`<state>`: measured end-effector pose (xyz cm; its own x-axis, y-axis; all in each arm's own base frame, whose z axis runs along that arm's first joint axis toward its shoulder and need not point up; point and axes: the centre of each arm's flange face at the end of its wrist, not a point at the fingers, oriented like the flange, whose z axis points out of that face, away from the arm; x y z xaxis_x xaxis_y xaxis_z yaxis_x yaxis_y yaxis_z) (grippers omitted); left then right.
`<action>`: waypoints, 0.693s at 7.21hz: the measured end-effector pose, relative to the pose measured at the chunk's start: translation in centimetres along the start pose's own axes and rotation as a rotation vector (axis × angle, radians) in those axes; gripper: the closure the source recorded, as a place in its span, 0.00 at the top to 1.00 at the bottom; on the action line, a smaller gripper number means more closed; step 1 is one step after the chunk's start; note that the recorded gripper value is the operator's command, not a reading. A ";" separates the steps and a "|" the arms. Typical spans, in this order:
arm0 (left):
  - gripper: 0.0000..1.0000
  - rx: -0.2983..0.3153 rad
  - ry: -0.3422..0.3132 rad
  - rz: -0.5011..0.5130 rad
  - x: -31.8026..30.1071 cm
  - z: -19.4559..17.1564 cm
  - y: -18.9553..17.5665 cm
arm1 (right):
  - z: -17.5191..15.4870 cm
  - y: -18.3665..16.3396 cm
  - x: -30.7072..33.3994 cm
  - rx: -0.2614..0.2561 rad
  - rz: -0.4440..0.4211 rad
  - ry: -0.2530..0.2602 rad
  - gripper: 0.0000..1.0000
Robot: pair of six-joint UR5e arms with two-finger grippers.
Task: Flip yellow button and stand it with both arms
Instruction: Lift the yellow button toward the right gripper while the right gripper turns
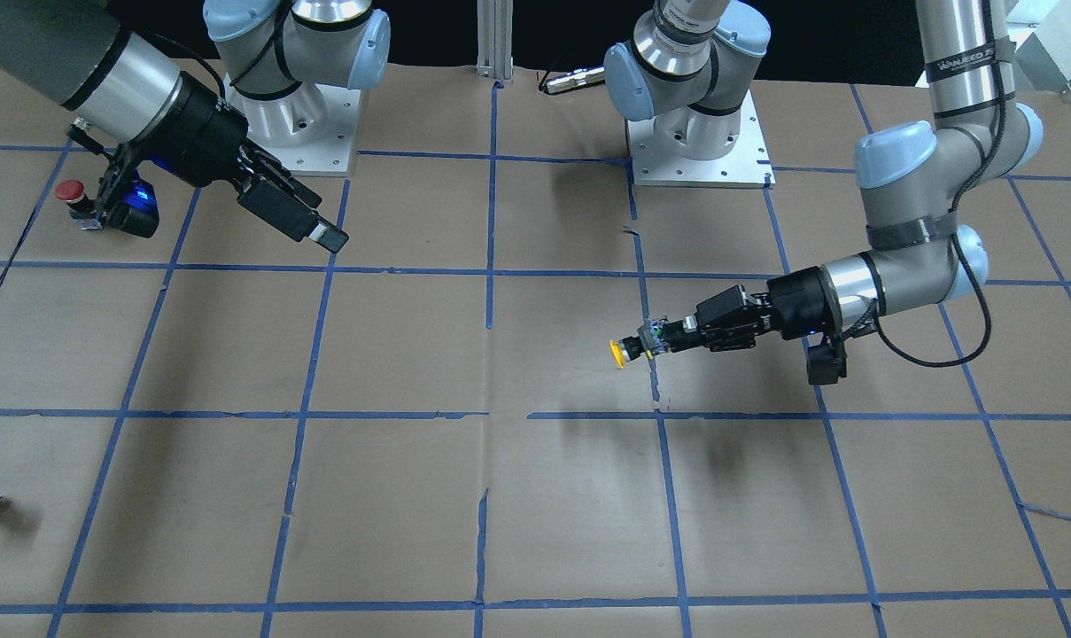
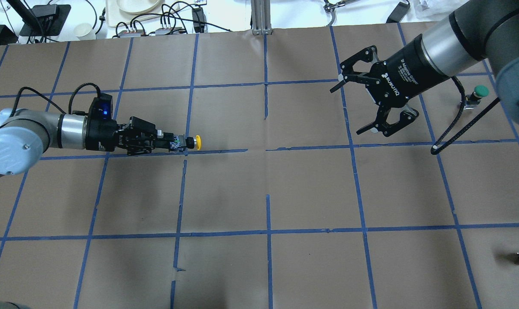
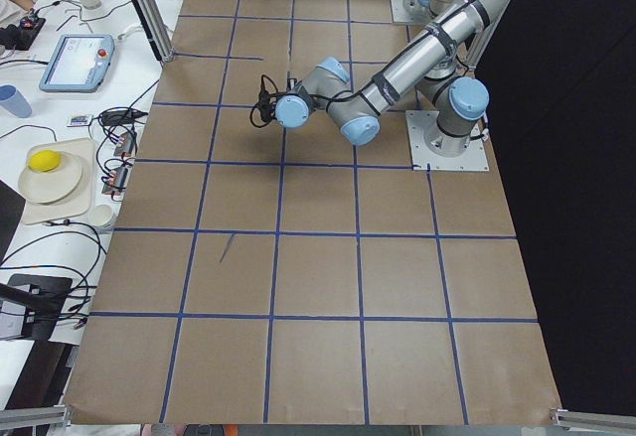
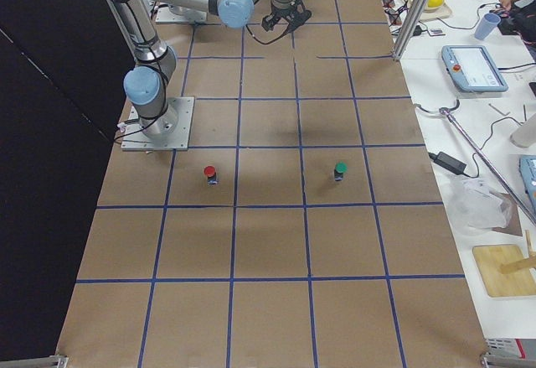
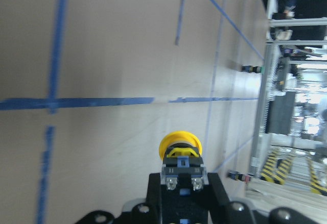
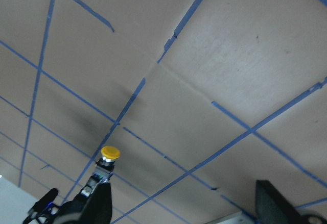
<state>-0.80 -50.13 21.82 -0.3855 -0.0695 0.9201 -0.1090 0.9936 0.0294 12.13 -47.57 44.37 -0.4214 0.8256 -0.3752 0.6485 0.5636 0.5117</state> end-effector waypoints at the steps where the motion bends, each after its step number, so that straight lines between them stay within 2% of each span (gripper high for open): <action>1: 0.01 0.010 0.082 0.040 1.0 2.8 0.2 | 0.2 0.2 -0.4 -0.061 0.077 -0.052 1.00; 3: 0.01 0.056 0.243 0.053 2.0 7.6 1.7 | 1.1 -0.6 -0.6 -0.113 0.159 -0.067 1.00; 5: 0.00 0.114 0.359 0.057 3.0 10.3 2.9 | 2.3 -1.4 -0.4 -0.136 0.187 -0.052 1.00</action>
<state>-11.74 -48.34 20.58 -0.0501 0.0413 0.9979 -0.2058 0.9773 -0.0508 12.87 -48.77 42.09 -0.2666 0.9155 -0.3015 0.6195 0.4024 0.6741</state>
